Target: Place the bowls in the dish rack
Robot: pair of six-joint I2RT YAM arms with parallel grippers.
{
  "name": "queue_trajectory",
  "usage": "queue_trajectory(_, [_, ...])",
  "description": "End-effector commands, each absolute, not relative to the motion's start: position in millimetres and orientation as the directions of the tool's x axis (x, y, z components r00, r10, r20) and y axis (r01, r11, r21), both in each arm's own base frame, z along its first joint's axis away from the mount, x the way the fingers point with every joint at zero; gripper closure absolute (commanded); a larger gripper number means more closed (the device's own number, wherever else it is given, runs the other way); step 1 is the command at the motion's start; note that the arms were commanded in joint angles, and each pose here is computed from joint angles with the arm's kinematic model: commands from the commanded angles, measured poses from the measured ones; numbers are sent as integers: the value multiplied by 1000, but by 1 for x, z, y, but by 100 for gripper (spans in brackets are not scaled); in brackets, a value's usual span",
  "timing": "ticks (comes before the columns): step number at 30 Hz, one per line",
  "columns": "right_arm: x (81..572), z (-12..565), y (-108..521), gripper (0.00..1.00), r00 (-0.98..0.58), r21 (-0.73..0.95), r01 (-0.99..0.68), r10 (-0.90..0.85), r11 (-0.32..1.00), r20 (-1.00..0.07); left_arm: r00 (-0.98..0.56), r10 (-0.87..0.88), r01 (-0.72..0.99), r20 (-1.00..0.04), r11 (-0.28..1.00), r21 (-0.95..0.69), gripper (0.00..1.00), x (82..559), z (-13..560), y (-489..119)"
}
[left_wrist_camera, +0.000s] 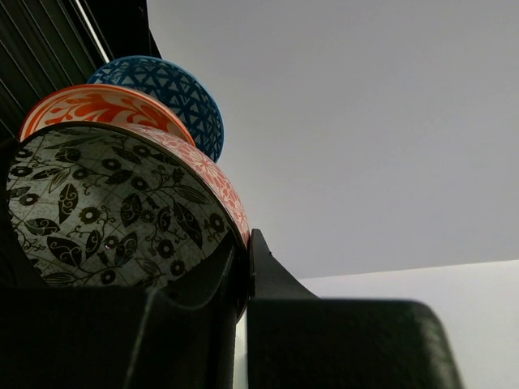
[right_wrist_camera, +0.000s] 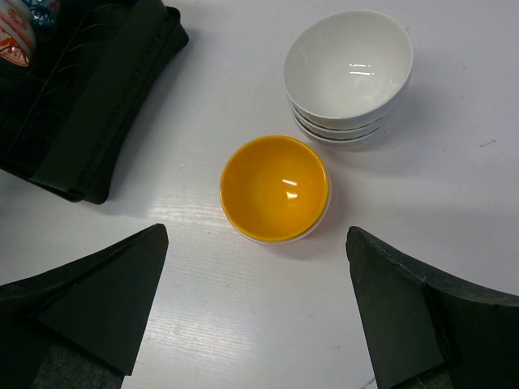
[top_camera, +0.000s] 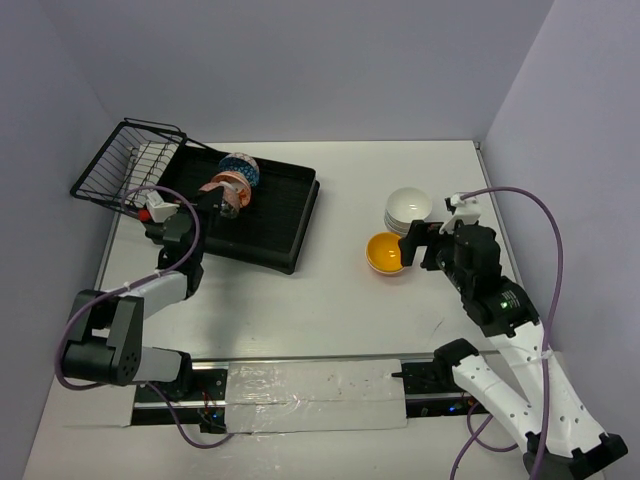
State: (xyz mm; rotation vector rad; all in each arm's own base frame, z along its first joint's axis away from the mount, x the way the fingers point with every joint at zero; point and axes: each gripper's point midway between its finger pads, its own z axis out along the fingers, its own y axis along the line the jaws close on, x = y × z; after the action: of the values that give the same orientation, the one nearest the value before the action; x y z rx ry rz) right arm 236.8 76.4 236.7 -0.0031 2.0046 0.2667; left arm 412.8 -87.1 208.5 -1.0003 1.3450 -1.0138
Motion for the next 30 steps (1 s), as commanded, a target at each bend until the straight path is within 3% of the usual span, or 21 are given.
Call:
queue_trajectory(1, [244,263,82,2,-372,189,-160,119,969,-921,52,-976,145,-212,217,-965,100,419,251,-81])
queue_trajectory(30, [243,261,81,2,-375,176,-162,104,971,-921,31,-981,165,-194,196,-966,99,440,226,-89])
